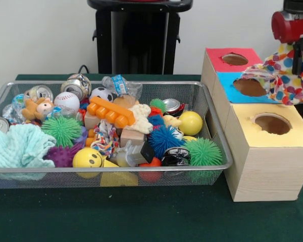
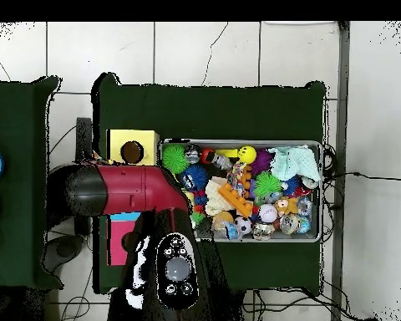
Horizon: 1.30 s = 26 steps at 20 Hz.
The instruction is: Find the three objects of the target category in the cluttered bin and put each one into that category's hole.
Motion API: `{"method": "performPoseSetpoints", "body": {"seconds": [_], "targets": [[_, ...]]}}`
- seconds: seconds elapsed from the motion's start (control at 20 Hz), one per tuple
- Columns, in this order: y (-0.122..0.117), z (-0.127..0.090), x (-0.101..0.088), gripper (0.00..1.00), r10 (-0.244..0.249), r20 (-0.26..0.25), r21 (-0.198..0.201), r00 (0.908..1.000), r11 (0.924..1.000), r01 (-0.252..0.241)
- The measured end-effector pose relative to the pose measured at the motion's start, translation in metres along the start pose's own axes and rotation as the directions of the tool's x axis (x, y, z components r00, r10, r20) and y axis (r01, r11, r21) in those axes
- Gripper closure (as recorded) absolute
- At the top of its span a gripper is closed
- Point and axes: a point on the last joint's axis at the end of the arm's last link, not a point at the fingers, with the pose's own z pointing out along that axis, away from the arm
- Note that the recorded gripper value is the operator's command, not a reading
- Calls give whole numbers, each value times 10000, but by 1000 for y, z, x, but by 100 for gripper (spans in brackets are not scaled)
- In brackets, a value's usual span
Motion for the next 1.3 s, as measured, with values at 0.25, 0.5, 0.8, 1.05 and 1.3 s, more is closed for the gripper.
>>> {"method": "performPoseSetpoints", "body": {"seconds": [0.25, 0.5, 0.8, 1.05, 1.3], "targets": [[-3, 20, 6, 100, 135, -235, -42, 9996, 9999, -136], [-5, 36, 11, 100, 307, -455, -113, 9985, 9994, -312], [-5, 46, 11, 100, 479, -587, -192, 9971, 9986, -491], [-5, 41, 3, 100, 547, -441, -186, 9975, 9983, -555], [-4, 35, -5, 100, 632, -338, -227, 9974, 9977, -640]]}}
